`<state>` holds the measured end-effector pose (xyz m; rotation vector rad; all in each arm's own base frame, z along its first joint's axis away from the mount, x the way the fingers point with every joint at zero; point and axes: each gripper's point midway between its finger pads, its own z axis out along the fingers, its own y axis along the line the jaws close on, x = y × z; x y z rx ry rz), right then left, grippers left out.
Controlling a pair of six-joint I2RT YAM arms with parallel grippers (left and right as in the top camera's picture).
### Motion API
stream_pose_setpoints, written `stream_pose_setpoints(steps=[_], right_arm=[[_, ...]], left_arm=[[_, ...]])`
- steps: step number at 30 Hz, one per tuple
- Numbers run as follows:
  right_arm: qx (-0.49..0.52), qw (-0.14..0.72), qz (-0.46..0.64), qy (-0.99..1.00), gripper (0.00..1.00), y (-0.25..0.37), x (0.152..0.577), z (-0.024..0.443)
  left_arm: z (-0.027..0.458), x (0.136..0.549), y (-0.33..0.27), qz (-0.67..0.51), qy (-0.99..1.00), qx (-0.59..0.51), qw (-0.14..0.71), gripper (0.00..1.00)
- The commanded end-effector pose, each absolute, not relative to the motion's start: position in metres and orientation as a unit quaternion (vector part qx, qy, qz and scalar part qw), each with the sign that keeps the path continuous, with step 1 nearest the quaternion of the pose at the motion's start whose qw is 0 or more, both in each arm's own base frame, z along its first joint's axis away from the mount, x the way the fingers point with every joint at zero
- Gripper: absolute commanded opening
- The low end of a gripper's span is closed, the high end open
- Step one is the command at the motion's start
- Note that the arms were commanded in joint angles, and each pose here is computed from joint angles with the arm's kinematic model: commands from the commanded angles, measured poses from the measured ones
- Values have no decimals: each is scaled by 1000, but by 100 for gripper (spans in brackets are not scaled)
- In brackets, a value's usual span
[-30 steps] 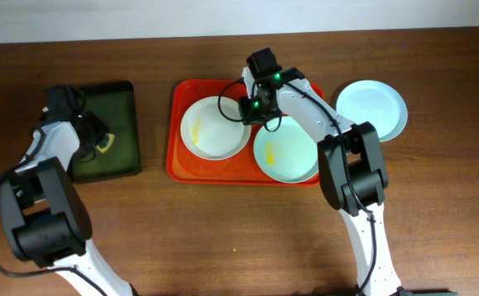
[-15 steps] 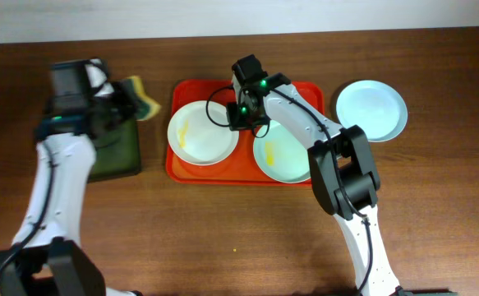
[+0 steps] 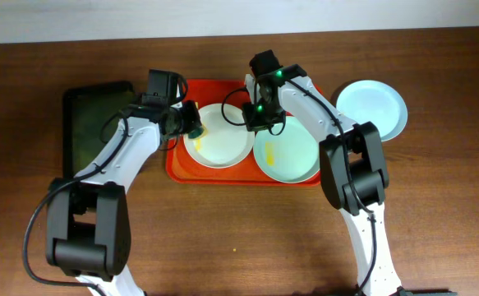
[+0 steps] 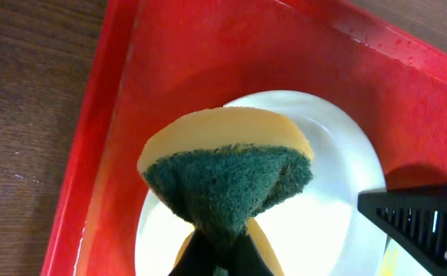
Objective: Clean dirty plates on tray and stack at the side
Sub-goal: 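Scrub the white plate with the sponge while the right gripper holds it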
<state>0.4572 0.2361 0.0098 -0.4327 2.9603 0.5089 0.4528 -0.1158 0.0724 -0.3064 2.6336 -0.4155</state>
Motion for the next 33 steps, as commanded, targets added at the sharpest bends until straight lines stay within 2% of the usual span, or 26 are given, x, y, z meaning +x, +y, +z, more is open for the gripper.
stream_pose_setpoints(steps=[1, 12, 16, 18, 20, 24, 26, 33], right_arm=[[-162, 55, 156, 973, 5, 234, 459, 3], [-159, 63, 160, 972, 5, 238, 463, 4], [-159, 61, 160, 972, 5, 238, 462, 4], [-159, 62, 160, 972, 5, 238, 462, 4], [-159, 63, 160, 972, 5, 238, 463, 4], [-160, 63, 160, 972, 5, 239, 462, 4], [-163, 65, 161, 971, 5, 242, 462, 4], [-168, 65, 161, 970, 5, 246, 460, 4]], left_arm=[[66, 450, -125, -148, 958, -103, 222, 0], [0, 448, -157, -152, 968, -81, 181, 0], [-3, 440, -86, 15, 975, -122, 186, 0], [16, 438, -59, 69, 970, -138, 187, 0], [39, 446, -62, 55, 967, -141, 204, 0], [70, 458, -121, -100, 966, -110, 213, 0], [61, 453, -146, -150, 962, -123, 190, 0], [0, 448, -175, -138, 973, -98, 156, 0]])
